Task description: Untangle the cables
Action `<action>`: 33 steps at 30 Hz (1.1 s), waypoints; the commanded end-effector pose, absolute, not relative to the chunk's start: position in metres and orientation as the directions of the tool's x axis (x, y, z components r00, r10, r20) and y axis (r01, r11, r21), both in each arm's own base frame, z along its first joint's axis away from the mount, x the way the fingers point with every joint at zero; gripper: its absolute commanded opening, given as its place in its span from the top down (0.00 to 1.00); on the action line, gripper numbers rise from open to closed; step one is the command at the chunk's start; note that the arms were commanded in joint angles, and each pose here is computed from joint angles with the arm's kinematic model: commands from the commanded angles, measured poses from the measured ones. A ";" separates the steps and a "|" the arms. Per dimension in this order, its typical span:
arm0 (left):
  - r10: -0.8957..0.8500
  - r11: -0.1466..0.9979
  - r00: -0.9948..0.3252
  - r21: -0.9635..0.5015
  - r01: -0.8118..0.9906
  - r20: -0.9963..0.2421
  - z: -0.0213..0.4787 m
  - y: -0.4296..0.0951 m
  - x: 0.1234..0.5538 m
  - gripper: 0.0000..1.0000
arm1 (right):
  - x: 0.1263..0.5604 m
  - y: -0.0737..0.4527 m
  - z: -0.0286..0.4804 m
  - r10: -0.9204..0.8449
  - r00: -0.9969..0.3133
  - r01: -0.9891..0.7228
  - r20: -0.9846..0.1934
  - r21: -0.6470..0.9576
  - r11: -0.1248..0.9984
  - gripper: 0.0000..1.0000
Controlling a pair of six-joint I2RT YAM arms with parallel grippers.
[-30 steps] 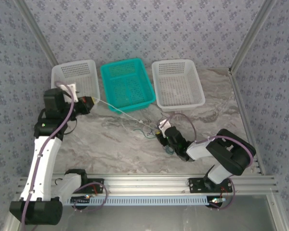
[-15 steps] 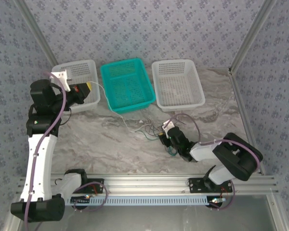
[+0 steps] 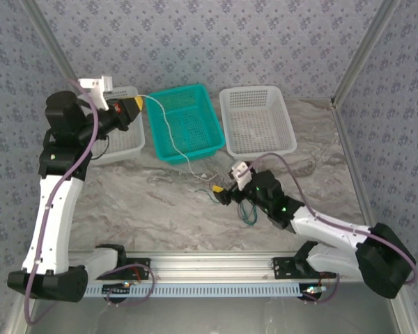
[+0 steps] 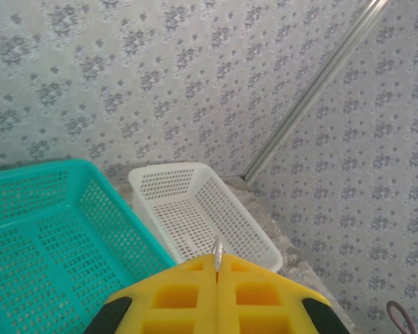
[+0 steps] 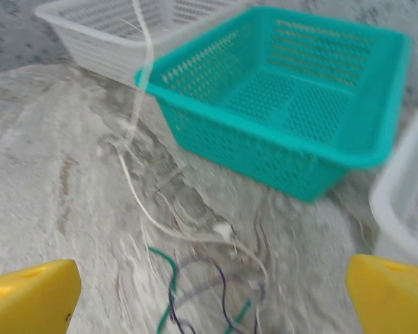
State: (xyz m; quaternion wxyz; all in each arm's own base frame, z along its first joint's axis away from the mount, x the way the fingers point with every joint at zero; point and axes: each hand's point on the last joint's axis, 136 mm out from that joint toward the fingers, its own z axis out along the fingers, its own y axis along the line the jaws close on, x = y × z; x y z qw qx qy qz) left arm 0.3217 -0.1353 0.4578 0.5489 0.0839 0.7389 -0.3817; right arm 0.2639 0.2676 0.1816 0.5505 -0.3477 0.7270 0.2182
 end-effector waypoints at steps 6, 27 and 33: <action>-0.331 0.671 -0.248 -0.412 0.617 -0.910 0.524 -0.142 0.321 1.00 | 0.333 0.310 0.165 -0.301 -0.093 -0.782 -0.949 -0.118 0.611 0.02; -0.315 0.894 0.027 -0.287 0.343 -0.949 0.626 -0.071 0.347 1.00 | 0.311 0.284 0.088 -0.362 -0.349 -0.799 -0.864 0.071 0.598 0.77; -0.272 0.939 0.051 -0.253 0.234 -0.961 0.634 -0.037 0.386 1.00 | 0.294 0.284 0.116 -0.358 -0.338 -0.807 -0.871 0.072 0.586 0.48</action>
